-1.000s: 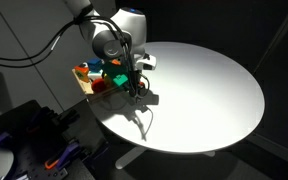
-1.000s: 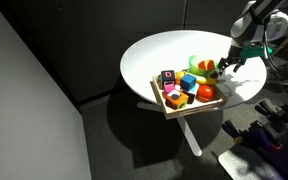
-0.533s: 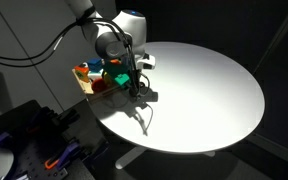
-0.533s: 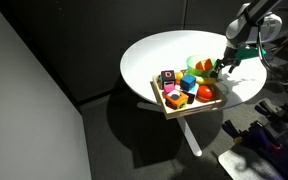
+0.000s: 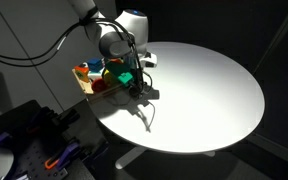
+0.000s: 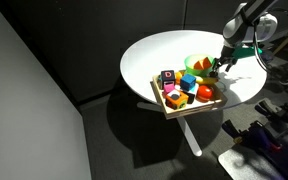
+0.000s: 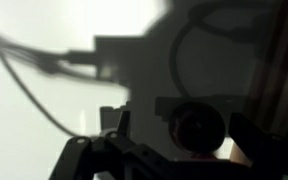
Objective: Move the box to the left, then put the red object in the bowl
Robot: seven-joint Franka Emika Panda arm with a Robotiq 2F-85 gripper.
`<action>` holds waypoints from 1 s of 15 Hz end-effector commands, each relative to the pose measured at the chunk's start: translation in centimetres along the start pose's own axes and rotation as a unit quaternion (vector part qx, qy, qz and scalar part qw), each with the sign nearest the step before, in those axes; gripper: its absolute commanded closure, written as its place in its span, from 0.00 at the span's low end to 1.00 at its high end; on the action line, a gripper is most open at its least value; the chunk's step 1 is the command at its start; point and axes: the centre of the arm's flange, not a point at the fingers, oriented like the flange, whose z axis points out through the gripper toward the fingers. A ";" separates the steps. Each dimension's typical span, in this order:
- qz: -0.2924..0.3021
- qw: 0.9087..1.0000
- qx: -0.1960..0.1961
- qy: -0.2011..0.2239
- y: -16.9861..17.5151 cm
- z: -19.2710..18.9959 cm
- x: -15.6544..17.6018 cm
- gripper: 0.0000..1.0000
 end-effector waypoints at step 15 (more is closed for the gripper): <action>-0.027 1.000 0.006 0.003 -0.3 1.1 1.2 0.56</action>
